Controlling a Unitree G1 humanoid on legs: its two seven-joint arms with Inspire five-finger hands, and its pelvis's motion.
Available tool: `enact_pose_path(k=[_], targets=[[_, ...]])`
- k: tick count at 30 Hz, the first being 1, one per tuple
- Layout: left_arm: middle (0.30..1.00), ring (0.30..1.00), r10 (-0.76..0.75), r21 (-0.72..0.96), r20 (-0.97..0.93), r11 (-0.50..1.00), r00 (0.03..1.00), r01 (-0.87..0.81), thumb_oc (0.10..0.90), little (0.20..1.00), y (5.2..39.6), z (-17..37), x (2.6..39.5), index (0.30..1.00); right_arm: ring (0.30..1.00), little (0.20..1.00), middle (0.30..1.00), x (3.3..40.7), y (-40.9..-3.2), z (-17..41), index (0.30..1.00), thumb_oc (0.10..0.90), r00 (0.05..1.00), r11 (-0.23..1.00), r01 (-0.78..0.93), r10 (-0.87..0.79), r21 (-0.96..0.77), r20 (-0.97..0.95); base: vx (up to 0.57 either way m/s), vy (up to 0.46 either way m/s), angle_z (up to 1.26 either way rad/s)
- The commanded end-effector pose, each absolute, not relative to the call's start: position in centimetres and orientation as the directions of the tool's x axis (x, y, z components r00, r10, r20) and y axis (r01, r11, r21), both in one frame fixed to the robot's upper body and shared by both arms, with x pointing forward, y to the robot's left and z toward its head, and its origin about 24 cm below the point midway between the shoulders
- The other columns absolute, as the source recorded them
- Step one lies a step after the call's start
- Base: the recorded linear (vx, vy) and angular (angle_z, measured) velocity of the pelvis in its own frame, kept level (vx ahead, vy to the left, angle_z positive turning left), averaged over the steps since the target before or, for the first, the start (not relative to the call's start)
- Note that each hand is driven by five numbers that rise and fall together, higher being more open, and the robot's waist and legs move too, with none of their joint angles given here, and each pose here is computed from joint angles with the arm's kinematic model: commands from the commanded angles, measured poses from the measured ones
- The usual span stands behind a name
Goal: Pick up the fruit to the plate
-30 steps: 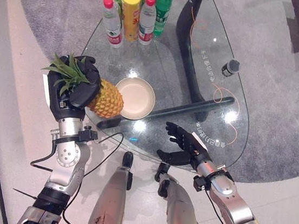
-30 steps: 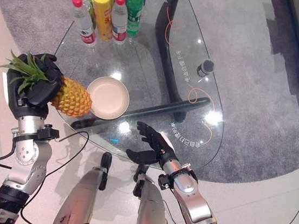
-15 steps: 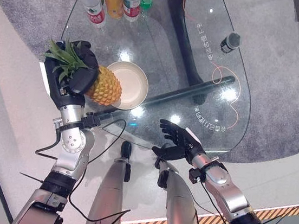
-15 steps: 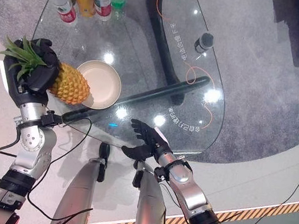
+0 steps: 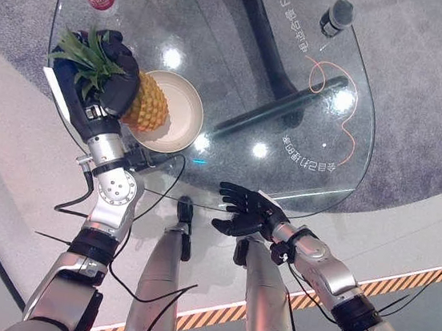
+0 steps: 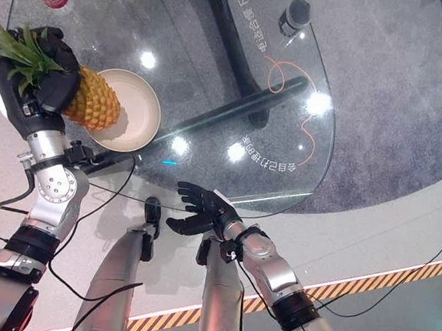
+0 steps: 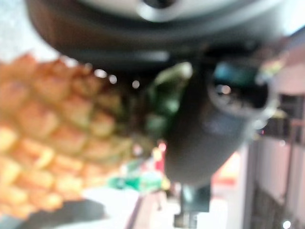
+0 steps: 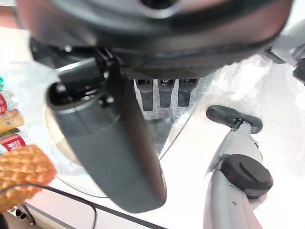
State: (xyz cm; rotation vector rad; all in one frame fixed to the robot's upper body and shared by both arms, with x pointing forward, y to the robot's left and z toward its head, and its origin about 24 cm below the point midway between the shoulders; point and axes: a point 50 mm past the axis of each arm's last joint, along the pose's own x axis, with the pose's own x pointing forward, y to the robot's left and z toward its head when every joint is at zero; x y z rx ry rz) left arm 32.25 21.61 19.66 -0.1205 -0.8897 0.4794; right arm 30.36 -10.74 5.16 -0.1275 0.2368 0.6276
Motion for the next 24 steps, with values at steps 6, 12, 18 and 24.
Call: enact_pose_path(k=[6, 12, 18, 24], targets=[[0.300, 0.300, 0.345, -0.317, 0.914, 0.935, 0.213, -0.157, 0.100, 0.200, 19.0, 25.8, 30.5, 0.300, 0.900, 0.900, 0.900, 30.3, -10.1, 7.1, 0.900, 0.800, 0.729, 0.737, -0.675, 0.658, -0.035, -0.189, 0.01, 0.084, -0.09], [0.300, 0.300, 0.380, -0.345, 0.907, 0.917, 0.180, -0.197, 0.100, 0.200, 18.6, 25.9, 30.7, 0.300, 0.900, 0.900, 0.900, 30.7, -10.2, 7.7, 0.900, 0.800, 0.737, 0.738, -0.670, 0.651, -0.074, -0.180, -0.03, 0.049, -0.04], [0.300, 0.300, 0.415, -0.370, 0.890, 0.899, 0.190, -0.232, 0.100, 0.200, 19.1, 25.7, 31.3, 0.300, 0.900, 0.900, 0.900, 31.0, -10.2, 8.0, 0.900, 0.800, 0.746, 0.744, -0.662, 0.643, -0.090, -0.173, 0.00, 0.020, -0.06], [0.300, 0.300, 0.451, -0.379, 0.865, 0.874, 0.219, -0.303, 0.100, 0.200, 19.4, 25.4, 32.4, 0.300, 0.900, 0.900, 0.900, 31.2, -10.0, 8.2, 0.900, 0.800, 0.735, 0.731, -0.676, 0.659, -0.098, -0.159, -0.03, -0.011, 0.00]])
